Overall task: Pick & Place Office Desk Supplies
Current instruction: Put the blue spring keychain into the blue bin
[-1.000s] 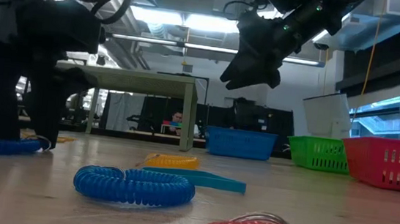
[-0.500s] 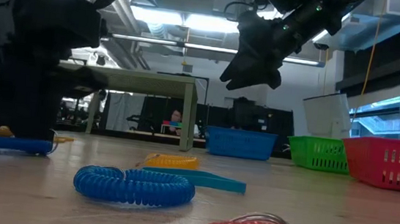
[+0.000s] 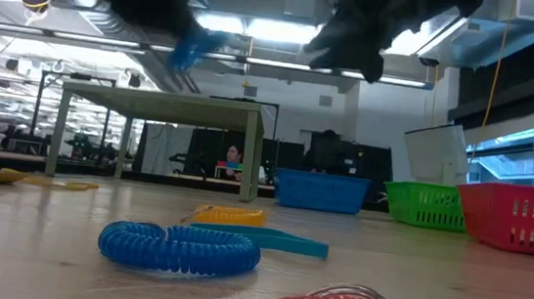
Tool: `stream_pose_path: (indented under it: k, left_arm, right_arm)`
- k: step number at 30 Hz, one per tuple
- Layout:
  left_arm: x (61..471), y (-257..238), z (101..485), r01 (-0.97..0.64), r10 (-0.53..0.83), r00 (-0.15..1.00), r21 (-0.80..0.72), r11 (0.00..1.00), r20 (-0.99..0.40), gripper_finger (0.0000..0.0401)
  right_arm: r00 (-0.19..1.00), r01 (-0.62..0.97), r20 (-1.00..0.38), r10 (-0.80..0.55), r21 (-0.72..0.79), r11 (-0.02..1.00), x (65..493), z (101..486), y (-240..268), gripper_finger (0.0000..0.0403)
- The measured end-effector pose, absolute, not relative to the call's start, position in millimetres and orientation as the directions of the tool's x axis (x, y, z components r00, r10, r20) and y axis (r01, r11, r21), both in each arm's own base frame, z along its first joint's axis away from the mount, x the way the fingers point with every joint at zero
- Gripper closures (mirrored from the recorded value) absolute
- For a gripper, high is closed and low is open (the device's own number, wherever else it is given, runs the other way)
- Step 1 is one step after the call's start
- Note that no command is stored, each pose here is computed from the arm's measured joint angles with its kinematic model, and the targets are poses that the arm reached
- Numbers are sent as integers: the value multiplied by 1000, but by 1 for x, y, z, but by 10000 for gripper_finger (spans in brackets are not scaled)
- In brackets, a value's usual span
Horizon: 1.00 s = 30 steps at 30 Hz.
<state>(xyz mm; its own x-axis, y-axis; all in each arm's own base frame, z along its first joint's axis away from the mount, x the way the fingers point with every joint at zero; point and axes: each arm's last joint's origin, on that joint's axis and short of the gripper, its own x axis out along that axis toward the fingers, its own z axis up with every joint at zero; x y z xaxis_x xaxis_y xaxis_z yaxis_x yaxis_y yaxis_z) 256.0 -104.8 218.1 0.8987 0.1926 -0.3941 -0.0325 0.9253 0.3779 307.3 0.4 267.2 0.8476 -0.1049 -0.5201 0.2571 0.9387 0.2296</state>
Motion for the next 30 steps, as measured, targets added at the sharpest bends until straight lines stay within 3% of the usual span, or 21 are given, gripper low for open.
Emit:
stream_pose_path:
  k: [7, 11, 20, 30]
  left_arm:
    - [255, -99, 269, -265, 301, 953, 372, 890, -39, 387]
    - [256, -99, 284, -308, 296, 951, 368, 877, 90, 387]
    - [265, -86, 287, -330, 291, 943, 347, 878, 160, 386]
    - [282, -65, 279, -392, 342, 918, 323, 861, 202, 386]
  right_arm:
    - [912, 99, -410, -25, 158, 982, 312, 277, 28, 230]
    - [951, -4, -308, 30, 86, 996, 314, 287, 45, 230]
    - [989, -138, -69, 133, -74, 988, 313, 310, 77, 230]
    - [998, 14, -57, -18, -77, 997, 327, 296, 80, 230]
